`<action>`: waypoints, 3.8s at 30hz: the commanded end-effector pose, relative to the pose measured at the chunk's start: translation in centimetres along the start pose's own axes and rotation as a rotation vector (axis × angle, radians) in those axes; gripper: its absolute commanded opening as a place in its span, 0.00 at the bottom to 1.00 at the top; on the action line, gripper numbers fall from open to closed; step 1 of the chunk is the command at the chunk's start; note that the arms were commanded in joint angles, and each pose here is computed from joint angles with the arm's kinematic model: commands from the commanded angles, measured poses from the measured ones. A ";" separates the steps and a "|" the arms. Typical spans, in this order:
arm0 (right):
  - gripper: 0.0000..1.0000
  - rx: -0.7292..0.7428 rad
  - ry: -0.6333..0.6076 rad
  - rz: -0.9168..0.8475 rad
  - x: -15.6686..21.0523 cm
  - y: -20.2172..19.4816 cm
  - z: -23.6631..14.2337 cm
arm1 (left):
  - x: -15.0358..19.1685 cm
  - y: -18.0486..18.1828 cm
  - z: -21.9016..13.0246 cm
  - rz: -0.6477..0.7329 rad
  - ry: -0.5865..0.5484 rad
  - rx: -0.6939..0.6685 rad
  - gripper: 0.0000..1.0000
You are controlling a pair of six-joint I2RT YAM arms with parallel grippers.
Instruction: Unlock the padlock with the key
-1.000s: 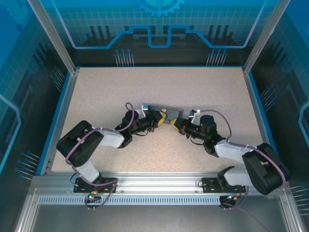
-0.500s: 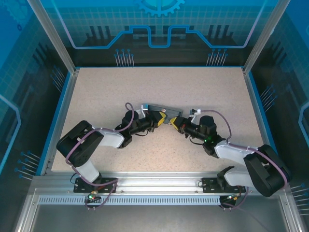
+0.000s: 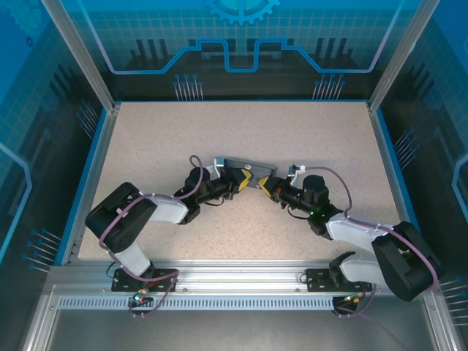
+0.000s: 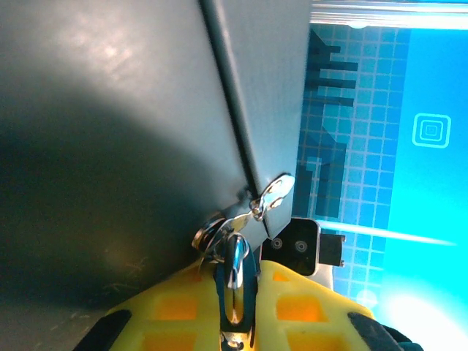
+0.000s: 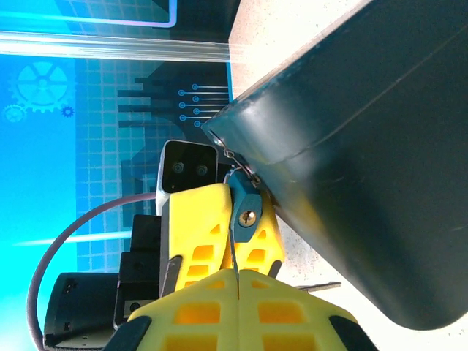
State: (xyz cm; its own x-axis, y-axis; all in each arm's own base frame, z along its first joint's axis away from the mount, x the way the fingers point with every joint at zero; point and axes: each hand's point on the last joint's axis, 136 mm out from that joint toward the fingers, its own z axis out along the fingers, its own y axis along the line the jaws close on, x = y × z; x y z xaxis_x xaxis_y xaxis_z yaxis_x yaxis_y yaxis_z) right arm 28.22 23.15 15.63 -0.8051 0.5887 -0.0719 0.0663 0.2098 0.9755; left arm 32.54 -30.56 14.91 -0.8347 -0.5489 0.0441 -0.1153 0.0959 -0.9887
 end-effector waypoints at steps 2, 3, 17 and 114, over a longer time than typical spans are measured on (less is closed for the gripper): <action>0.00 -0.014 -0.001 -0.011 0.1 0.6 0.4 | 0.2 -3.4 -0.6 0.052 0.007 0.096 0.00; 0.00 -0.014 0.001 -0.011 0.1 0.6 0.5 | 0.2 -3.4 -0.6 0.051 0.008 0.097 0.00; 0.00 -0.025 0.002 -0.017 0.1 1.3 0.9 | 0.3 -3.4 -0.7 0.051 0.009 0.098 0.00; 0.00 -0.036 -0.009 0.035 -1.1 0.8 4.7 | 0.9 -2.7 -0.4 0.042 0.028 0.099 0.00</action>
State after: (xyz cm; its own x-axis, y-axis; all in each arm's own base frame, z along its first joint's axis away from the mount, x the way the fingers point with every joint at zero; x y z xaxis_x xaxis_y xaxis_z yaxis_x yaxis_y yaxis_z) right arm 31.01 25.25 13.99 -0.8003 0.5988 -0.0310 0.1150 0.2040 0.9722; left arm 33.23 -29.38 14.57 -0.7991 -0.5998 0.0404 -0.1243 0.0991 -0.9873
